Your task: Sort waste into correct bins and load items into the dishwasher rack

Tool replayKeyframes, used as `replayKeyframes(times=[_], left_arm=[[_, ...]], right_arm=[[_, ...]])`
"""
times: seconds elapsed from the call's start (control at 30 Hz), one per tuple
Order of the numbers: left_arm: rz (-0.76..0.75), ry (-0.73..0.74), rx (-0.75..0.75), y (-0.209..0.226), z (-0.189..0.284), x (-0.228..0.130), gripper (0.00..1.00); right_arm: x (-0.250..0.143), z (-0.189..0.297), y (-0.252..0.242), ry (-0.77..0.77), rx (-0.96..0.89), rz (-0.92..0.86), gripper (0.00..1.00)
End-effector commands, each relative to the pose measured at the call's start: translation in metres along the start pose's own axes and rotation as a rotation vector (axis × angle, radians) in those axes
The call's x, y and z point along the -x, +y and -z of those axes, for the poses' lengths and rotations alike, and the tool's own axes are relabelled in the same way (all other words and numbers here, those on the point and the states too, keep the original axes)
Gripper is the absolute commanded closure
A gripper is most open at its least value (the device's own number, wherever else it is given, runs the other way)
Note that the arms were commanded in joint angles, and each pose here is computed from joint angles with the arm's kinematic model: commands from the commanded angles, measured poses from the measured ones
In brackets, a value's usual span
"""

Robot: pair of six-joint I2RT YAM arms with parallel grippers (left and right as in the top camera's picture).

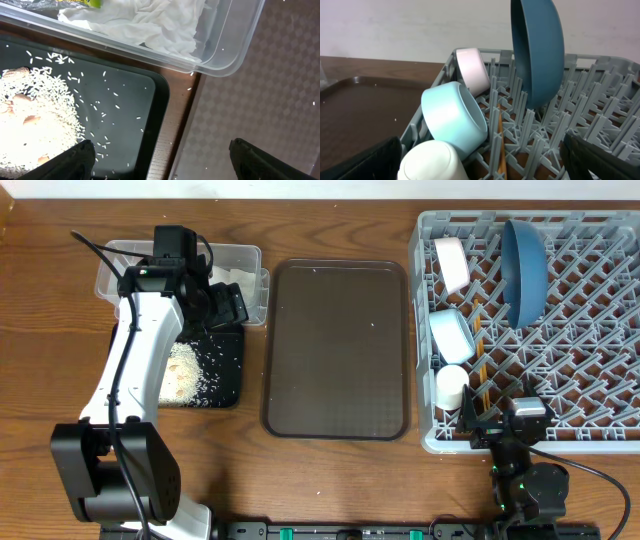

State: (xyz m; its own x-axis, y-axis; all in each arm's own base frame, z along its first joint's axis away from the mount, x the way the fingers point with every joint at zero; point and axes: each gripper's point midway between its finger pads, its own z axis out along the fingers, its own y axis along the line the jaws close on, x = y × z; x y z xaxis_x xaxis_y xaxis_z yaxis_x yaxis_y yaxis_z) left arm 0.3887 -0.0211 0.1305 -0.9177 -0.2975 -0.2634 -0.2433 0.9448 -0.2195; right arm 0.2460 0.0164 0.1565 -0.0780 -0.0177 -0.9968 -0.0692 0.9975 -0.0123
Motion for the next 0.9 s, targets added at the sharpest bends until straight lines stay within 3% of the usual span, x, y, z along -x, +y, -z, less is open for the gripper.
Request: replayKeyframes(times=[0.0, 0.53, 0.73, 0.87], left_arm=[[-0.009, -0.018, 0.005, 0.001, 0.005, 0.004, 0.12], [-0.039, -0.062, 0.042, 0.006, 0.006, 0.014, 0.12], [-0.347, -0.292, -0.171, -0.043, 0.040, 0.044, 0.11], [-0.447, -0.415, -0.189, -0.051, 0.066, 0.043, 0.12]], right_arm=[[0.000, 0.000, 0.002, -0.004, 0.005, 0.019, 0.01], [0.000, 0.000, 0.002, -0.004, 0.005, 0.019, 0.01], [0.000, 0.000, 0.002, -0.004, 0.005, 0.019, 0.01], [0.000, 0.000, 0.002, -0.003, 0.005, 0.019, 0.01]])
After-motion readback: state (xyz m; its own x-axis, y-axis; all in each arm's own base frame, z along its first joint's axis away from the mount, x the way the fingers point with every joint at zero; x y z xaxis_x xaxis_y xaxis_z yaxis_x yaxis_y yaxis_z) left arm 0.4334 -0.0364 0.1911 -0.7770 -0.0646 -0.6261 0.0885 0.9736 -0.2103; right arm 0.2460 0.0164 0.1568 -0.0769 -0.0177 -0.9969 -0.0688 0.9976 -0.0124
